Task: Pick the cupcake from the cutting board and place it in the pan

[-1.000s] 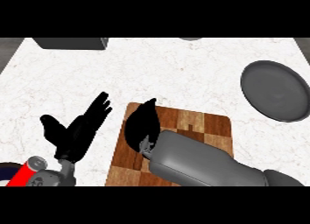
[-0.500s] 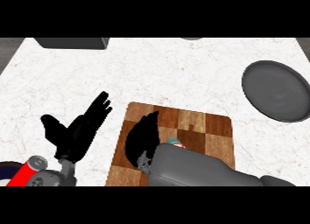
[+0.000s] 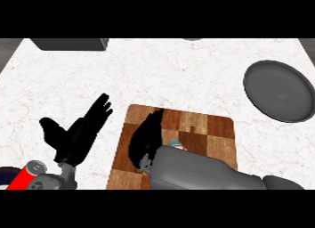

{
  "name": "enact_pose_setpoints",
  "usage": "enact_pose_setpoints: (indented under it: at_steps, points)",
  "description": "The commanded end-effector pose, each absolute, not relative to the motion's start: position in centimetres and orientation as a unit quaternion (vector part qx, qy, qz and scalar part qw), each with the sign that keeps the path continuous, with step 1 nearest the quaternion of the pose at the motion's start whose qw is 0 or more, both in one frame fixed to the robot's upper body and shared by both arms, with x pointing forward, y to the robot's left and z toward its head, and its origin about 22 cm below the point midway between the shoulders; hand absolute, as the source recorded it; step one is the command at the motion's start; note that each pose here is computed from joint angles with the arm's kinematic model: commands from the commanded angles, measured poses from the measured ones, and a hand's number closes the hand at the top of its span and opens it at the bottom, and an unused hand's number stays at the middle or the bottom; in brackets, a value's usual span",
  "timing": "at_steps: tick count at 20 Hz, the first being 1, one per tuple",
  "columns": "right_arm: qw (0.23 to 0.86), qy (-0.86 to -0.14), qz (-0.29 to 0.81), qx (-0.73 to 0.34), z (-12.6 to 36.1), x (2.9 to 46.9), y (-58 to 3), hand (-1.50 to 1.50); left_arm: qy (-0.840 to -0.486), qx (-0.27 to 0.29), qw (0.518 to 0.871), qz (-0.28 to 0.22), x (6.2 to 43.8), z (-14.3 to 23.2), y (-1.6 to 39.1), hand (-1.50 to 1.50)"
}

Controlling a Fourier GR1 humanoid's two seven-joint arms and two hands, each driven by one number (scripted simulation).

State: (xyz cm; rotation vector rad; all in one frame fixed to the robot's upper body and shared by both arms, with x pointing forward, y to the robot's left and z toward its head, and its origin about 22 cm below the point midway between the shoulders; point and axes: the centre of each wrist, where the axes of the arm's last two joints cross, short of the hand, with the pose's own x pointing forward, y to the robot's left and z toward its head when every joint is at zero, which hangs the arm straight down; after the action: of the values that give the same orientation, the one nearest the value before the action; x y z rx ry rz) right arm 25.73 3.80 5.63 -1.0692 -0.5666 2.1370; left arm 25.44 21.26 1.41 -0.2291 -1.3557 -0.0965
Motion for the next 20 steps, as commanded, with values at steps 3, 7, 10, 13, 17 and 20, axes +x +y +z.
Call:
enact_pose_setpoints:
  at_steps: [3,7,10,13,17,20]
  points:
    - [0.334,-0.172,0.795,-0.475,3.9,24.6,3.8,-1.50,-0.623,-0.106,0.775,-0.035,24.9,1.2,22.3,0.00]
    - [0.333,-0.164,0.797,-0.477,3.1,24.9,3.0,-1.50,-0.620,-0.105,0.776,-0.041,25.4,1.4,23.7,0.00]
    - [0.327,-0.174,0.790,-0.488,3.4,26.4,2.5,-1.50,-0.630,-0.096,0.770,-0.035,25.4,1.3,23.5,0.00]
    - [0.326,-0.164,0.797,-0.482,3.6,27.2,2.9,1.50,-0.626,-0.109,0.771,-0.039,24.5,1.0,21.8,0.00]
    - [0.265,-0.202,0.811,-0.481,3.8,27.3,3.1,1.50,-0.622,-0.111,0.774,-0.038,25.9,0.6,22.4,0.00]
    - [0.240,-0.213,0.814,-0.485,3.3,26.9,3.0,1.50,-0.630,-0.106,0.768,-0.038,23.8,0.2,20.9,0.00]
